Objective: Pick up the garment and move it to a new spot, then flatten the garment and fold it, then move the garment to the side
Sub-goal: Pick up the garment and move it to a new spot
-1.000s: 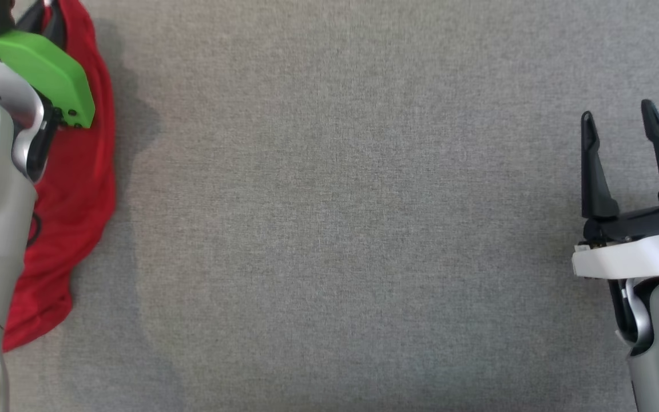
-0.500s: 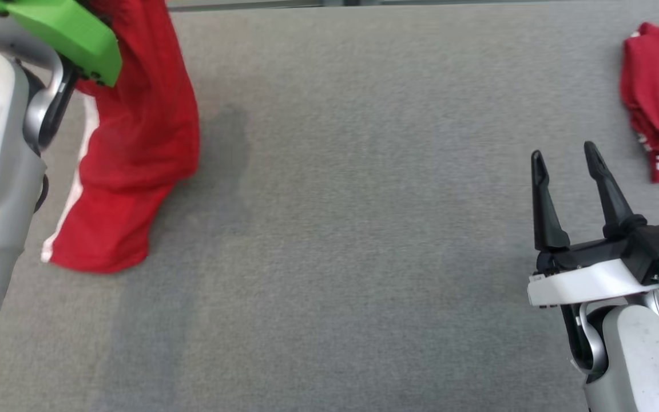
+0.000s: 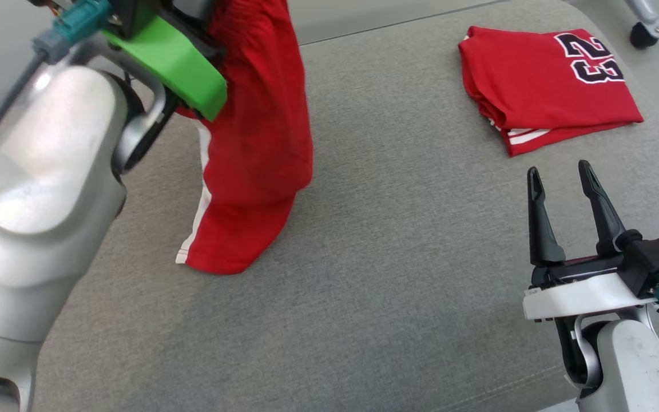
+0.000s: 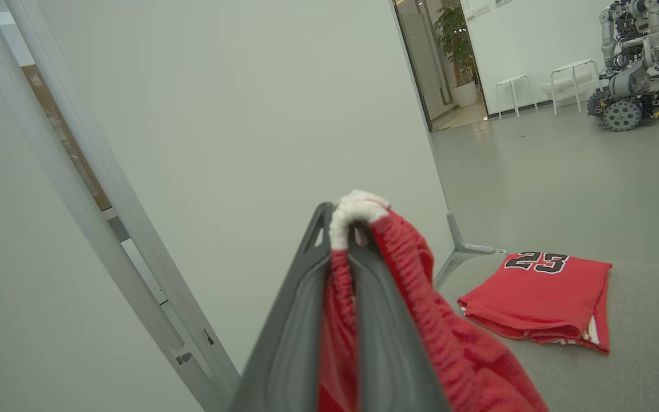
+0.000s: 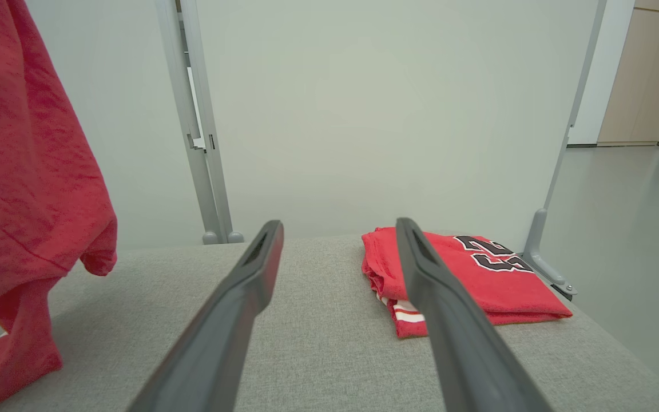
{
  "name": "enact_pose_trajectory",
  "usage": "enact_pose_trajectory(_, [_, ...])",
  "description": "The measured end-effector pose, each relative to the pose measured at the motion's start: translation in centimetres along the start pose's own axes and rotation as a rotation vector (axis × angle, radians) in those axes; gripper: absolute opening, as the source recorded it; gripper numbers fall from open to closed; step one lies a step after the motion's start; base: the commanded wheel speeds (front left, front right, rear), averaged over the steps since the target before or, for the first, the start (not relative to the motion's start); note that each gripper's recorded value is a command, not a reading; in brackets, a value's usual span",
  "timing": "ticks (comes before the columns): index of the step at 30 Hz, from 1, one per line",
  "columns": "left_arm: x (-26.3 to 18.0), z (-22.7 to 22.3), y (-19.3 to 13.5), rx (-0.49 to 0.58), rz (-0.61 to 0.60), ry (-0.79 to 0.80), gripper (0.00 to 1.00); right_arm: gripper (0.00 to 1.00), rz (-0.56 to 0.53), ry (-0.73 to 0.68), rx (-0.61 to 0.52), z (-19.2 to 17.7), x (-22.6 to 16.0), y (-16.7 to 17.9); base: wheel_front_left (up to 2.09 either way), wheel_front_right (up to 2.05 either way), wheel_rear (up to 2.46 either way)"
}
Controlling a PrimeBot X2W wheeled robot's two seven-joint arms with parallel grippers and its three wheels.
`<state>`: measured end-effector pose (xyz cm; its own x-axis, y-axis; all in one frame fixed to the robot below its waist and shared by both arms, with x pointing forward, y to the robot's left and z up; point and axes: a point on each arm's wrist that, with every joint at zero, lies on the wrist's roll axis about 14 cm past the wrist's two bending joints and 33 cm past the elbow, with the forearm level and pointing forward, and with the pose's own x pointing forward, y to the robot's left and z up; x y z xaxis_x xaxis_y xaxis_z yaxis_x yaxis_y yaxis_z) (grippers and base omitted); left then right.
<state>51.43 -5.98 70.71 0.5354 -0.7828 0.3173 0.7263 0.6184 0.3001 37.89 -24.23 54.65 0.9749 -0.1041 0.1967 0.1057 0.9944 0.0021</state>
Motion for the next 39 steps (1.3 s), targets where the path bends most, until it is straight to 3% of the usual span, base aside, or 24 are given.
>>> enact_pose_trajectory(3, [-0.3, -3.4, -4.1, -0.064, -0.090, 0.053, 0.00, 1.00, -0.032, -0.001, -0.009, 0.3, -0.8, -1.0, 0.00, 0.00, 0.00])
enact_pose_trajectory(4, [-1.7, -7.0, -7.1, -0.119, -0.143, 0.127, 0.00, 1.00, -0.048, 0.001, -0.013, 0.4, -1.2, -1.6, 0.00, 0.00, 0.00])
enact_pose_trajectory(7, [-4.6, -12.2, -11.7, -0.183, -0.222, 0.227, 0.00, 1.00, -0.059, 0.015, -0.013, 0.1, -1.4, -1.9, 0.00, 0.00, 0.00])
enact_pose_trajectory(14, [-9.2, -18.8, -17.4, -0.244, -0.282, 0.392, 0.00, 1.00, -0.048, 0.065, -0.017, -1.8, -0.9, -1.4, 0.00, 0.00, 0.00])
enact_pose_trajectory(15, [-9.2, -18.8, -17.4, -0.257, -0.262, 0.389, 0.36, 1.00, -0.042, 0.070, -0.015, -2.1, -0.8, -1.2, 0.00, 0.00, 0.00])
enact_pose_trajectory(16, [-9.1, -18.6, -17.2, -0.264, -0.238, 0.377, 1.00, 1.00, -0.033, 0.076, -0.016, -2.3, -0.6, -1.0, 0.00, 0.00, 0.00])
enact_pose_trajectory(20, [-9.2, -16.8, -15.5, -0.279, -0.131, 0.315, 1.00, 1.00, 0.019, 0.094, 0.000, -3.2, -0.1, 0.8, 0.00, 0.00, 0.00])
enact_pose_trajectory(26, [-13.8, -14.9, -12.9, -0.309, 0.081, 0.314, 1.00, 1.00, 0.075, 0.094, 0.024, -3.1, -0.9, 2.5, 0.00, 0.00, 0.00])
enact_pose_trajectory(36, [-26.4, -13.0, -11.2, -0.539, 0.528, 0.375, 1.00, 1.00, 0.161, 0.051, 0.071, -1.4, -2.7, 5.4, 0.00, 0.00, 0.00])
enact_pose_trajectory(39, [-28.3, -10.6, -8.5, -0.621, 0.717, 0.241, 1.00, 1.00, 0.182, 0.035, 0.079, -0.8, -2.8, 6.1, 0.00, 0.00, 0.00])
